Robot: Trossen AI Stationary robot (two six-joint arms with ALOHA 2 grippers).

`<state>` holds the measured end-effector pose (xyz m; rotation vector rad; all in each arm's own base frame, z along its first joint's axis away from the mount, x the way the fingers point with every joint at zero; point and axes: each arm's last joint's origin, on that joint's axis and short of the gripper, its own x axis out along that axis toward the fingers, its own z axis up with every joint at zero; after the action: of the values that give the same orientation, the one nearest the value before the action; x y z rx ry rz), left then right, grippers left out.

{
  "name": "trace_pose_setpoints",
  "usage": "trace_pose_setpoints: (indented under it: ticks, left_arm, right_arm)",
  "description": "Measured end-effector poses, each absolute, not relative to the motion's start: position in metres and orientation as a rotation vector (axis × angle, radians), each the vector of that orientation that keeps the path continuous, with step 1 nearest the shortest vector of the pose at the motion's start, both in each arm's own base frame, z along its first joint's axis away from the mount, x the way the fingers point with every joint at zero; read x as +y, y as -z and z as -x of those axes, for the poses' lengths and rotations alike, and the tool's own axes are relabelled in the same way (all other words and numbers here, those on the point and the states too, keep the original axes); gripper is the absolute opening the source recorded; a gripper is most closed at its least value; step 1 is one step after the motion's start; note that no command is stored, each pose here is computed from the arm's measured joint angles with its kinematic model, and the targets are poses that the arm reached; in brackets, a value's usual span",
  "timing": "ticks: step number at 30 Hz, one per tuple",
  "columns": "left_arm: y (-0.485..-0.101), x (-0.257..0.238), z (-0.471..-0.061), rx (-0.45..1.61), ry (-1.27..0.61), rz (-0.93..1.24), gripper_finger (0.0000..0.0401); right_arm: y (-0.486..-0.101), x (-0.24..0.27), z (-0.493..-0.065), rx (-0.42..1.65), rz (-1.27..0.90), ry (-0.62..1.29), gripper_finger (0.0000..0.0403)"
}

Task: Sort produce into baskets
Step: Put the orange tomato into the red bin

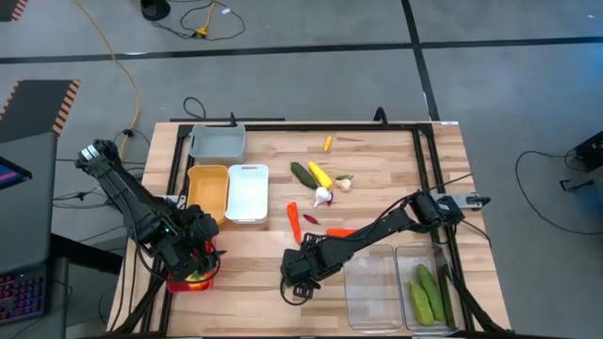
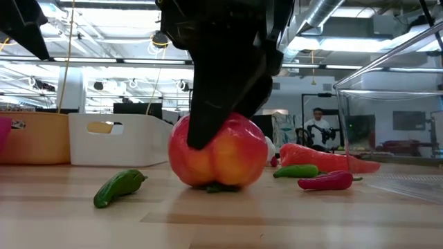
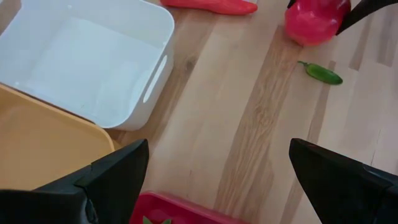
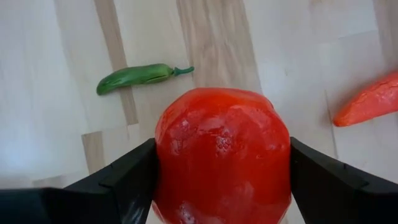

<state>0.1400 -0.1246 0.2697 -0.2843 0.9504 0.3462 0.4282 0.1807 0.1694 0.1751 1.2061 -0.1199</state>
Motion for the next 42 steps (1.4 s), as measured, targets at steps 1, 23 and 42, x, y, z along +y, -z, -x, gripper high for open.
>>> trace_pose_setpoints:
  ticks: [1,23,42]
  left_arm:
    - [-0.27,-0.125,-0.14,0.95,-0.346,0.285,0.0375]
    - [-0.283,-0.139,-0.159,0.718,-0.127,0.035,0.0375]
    - [-0.265,-0.18,-0.203,0.519,-0.057,-0.427,0.0375]
  right_arm:
    - [-0.171,0.181,-0.429,1.206,-0.179,0.116,0.0334]
    - [-0.247,0.169,-0.455,1.053,-0.077,-0.021,0.0338]
    - [-0.312,0.151,-0.468,0.86,-0.154,-0.162,0.034]
